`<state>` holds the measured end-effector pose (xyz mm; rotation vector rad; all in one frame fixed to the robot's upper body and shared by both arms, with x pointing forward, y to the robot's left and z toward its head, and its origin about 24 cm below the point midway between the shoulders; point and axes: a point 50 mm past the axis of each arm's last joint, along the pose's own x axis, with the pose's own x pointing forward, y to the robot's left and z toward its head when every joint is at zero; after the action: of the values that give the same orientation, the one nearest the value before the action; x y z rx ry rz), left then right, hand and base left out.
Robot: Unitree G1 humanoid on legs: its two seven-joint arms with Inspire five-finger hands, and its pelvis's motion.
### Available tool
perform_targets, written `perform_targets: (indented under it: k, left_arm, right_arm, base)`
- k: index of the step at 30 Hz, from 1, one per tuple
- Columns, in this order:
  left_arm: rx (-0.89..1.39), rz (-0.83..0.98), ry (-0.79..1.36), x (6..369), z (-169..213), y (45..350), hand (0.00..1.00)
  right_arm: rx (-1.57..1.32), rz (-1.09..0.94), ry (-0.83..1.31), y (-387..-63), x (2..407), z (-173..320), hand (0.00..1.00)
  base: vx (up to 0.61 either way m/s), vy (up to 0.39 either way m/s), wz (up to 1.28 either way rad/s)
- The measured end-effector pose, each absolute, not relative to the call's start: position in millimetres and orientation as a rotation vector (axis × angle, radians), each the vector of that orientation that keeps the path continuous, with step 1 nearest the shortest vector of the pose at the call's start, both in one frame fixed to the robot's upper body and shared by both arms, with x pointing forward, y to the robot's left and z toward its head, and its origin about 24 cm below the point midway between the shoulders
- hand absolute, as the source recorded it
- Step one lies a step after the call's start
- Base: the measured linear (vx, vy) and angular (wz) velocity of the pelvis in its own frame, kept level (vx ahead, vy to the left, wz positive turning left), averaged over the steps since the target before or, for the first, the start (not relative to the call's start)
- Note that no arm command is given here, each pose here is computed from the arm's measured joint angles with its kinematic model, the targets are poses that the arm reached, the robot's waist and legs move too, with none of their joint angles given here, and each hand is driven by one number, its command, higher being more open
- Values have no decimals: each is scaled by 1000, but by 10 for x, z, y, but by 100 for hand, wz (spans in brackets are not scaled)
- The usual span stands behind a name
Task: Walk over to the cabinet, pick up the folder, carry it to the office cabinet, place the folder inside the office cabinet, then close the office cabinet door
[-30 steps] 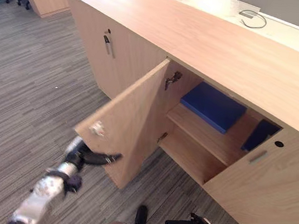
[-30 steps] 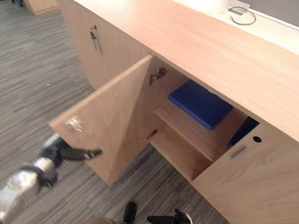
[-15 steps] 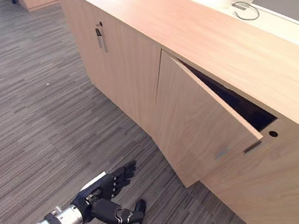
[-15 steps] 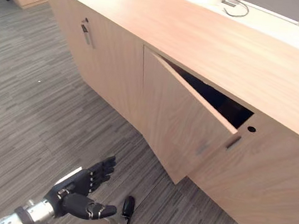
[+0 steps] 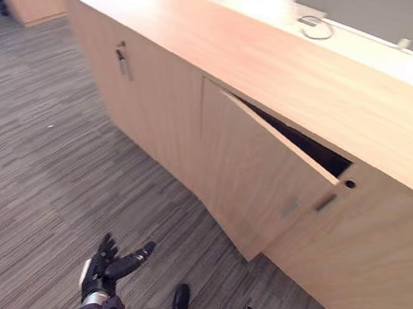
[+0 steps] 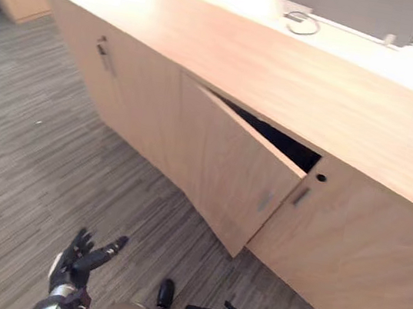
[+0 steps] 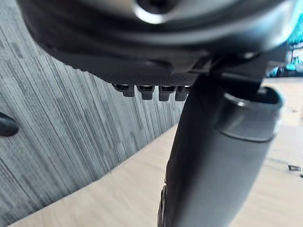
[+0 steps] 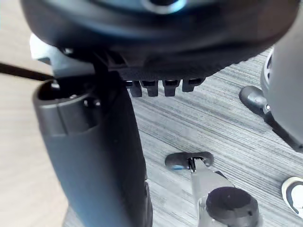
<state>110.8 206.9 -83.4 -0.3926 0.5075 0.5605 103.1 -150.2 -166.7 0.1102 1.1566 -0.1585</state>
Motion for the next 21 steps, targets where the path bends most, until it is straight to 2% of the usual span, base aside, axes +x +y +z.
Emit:
perform_targets:
  k: [4,9,14,19,21]
  left_arm:
    - [-375,670,555,1014,-927,2138,100]
    - [-387,743,699,912,-1206,2144,100]
    - [-465,750,831,756,-1452,2123,100]
    - [-505,698,925,612,-1581,2058,100]
    - [-506,701,938,575,-1594,2052,100]
  right_arm:
    - [119,-200,1138,-1504,1039,-1651,100]
    - [101,-292,1122,-1669,1046,-1631,100]
    - [177,-348,1143,-1635,953,-1657,100]
    - [491,-608,1111,-1730,862,-1679,100]
    - [505,-634,1112,-1756,831,-1684,100]
  base:
    - [-31,-33,-131]
    - [6,77,-110]
    - [-11,129,-40]
    - [54,27,-10]
    - [55,4,0]
